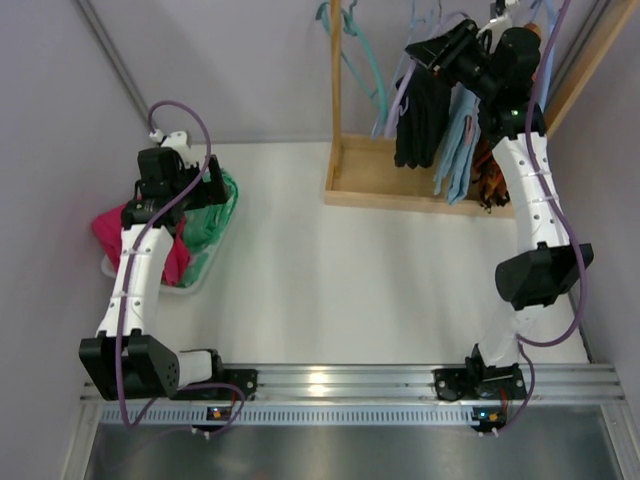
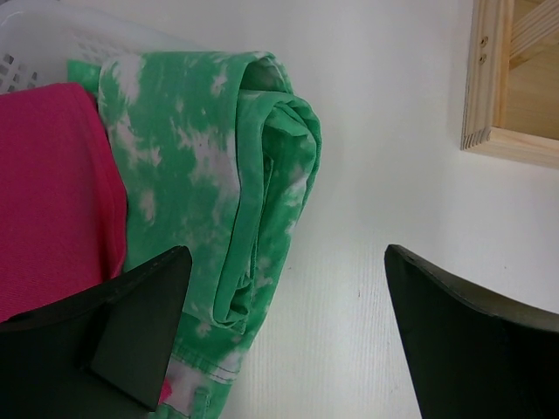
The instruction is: Remove the trousers from the hanger
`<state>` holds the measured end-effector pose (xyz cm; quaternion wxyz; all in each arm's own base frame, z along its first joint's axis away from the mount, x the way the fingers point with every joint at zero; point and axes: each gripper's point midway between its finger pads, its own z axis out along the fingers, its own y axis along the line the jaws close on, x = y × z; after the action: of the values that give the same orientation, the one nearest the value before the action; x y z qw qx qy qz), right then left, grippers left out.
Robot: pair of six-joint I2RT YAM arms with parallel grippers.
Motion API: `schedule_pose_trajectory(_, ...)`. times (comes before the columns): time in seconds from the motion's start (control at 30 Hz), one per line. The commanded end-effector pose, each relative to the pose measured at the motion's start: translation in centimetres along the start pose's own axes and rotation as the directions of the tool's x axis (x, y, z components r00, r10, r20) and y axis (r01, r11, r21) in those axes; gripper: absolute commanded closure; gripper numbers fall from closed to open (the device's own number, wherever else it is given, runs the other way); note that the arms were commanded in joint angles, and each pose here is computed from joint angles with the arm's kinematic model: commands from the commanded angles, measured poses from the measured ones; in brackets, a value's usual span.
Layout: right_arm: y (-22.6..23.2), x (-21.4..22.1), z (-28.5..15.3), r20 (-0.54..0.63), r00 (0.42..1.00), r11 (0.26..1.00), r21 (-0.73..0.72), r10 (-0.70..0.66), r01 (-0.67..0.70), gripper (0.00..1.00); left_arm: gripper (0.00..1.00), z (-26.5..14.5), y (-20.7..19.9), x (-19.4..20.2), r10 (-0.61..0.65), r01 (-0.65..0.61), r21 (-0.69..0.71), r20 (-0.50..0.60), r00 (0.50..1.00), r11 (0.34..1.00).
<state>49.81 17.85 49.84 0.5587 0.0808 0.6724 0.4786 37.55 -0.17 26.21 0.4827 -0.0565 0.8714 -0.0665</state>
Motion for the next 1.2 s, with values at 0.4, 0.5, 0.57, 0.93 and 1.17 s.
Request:
schedule_pose_trajectory(0.4,6.9,-4.6,-3.5,0.029,0.994,0.936,-0.342,0.102,-0.086,1.0,0.01,-0.4,-1.0,-3.4,0.026,-0.03,0.052,0.09,0.996,0.998)
schedule_pose_trajectory(0.5,9.4,-5.9,-5.5,0.055,0.995,0.903,-0.427,0.078,-0.047,1.0,0.02,-0.9,-2.0,-4.3,0.043,-0.056,0.103,0.119,0.992,0.993)
schedule_pose_trajectory(0.57,11.1,-6.2,-6.7,0.055,0.996,0.878,-0.477,0.067,-0.033,1.0,0.01,-1.2,-2.5,-5.0,0.038,-0.057,0.126,0.147,0.988,0.99)
schedule_pose_trajectory(0.93,17.0,-4.8,-11.7,0.037,0.999,0.764,-0.643,-0.034,0.049,1.0,0.01,-3.5,-5.7,-7.1,0.094,-0.199,0.274,0.352,0.931,0.941)
schedule_pose_trajectory(1.17,17.7,-2.7,-14.2,-0.017,0.998,0.747,-0.665,-0.054,0.029,1.0,0.01,-6.1,-9.2,-6.9,0.205,-0.441,0.375,0.525,0.826,0.815)
